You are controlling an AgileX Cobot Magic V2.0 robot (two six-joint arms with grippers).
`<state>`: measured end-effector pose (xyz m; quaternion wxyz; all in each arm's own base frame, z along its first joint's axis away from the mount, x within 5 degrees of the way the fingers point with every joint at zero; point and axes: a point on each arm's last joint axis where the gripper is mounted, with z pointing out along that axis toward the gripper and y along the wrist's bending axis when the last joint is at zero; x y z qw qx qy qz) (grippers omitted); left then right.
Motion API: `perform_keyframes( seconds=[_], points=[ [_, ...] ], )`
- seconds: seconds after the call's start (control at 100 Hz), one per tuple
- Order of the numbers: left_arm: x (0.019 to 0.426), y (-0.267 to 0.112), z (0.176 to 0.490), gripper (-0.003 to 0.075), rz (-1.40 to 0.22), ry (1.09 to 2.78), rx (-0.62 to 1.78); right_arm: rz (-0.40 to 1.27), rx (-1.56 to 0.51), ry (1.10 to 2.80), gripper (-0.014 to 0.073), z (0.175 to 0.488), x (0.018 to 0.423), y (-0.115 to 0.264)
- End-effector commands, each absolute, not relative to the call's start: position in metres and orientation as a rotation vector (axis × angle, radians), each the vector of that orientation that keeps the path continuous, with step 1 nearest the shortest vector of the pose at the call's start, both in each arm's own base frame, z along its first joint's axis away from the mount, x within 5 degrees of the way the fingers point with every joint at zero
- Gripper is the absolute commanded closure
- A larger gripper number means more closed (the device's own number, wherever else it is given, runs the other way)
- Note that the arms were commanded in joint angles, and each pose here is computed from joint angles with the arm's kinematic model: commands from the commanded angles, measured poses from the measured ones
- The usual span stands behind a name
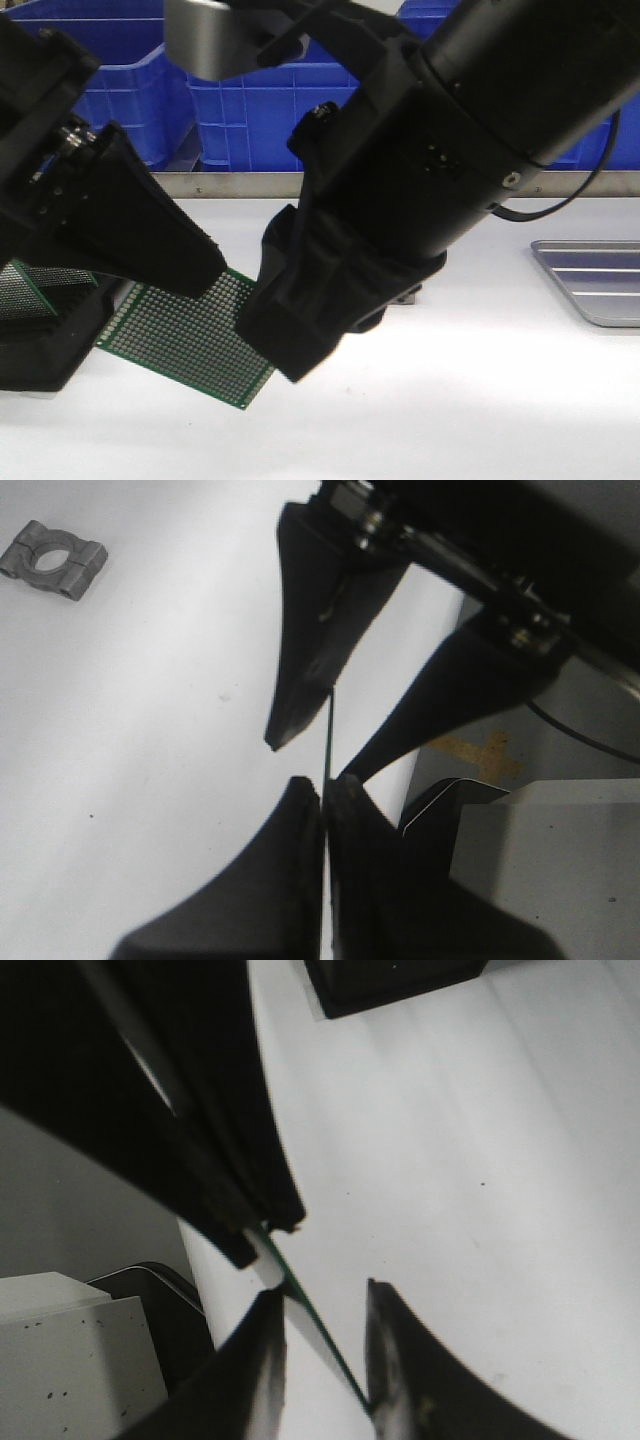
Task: Place circuit board on tray
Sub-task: 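Bring the right gripper to the held board and grasp its edge, then carry the board with the right gripper and lower it onto the silver tray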
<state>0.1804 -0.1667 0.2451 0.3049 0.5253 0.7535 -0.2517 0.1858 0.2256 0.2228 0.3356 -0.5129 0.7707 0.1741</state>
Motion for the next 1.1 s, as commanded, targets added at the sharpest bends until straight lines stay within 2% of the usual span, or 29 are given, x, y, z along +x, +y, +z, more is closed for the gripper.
perform_keyframes(
  seconds=[0.0,0.07,0.17,0.21,0.29,0.44,0.51,0.87,1.09],
  points=[
    [0.181,-0.17,0.261,0.0741,-0.702,1.957,1.325,0.462,-1.295,1.947,0.0586,0.241,0.189,0.228],
    [0.181,-0.17,0.261,0.074,-0.702,1.957,1.325,0.467,-1.303,1.952,0.0671,0.24,0.188,0.228],
    [0.181,-0.17,0.261,0.0733,-0.702,1.957,1.325,0.476,-1.312,1.961,0.0666,0.24,0.187,0.228],
    [0.181,-0.17,0.261,0.0701,-0.702,1.957,1.325,0.479,-1.31,1.963,0.0666,0.24,0.187,0.228],
    [0.181,-0.17,0.261,0.0572,-0.706,1.958,1.328,0.487,-1.306,1.97,0.0666,0.24,0.186,0.228],
    [0.182,-0.17,0.261,0.0197,-0.692,1.954,1.323,0.51,-1.284,1.988,0.0666,0.242,0.185,0.227],
    [0.182,-0.169,0.262,0.0138,-0.675,1.945,1.326,0.53,-1.246,2.015,0.0666,0.245,0.188,0.221],
    [0.178,-0.16,0.282,0.0135,-0.612,1.866,1.266,0.548,-0.949,2.251,0.0666,0.259,0.223,0.138],
    [0.178,-0.16,0.282,0.0135,-0.615,1.866,1.262,0.482,-0.404,2.353,0.0666,0.261,0.257,0.065]
  ],
)
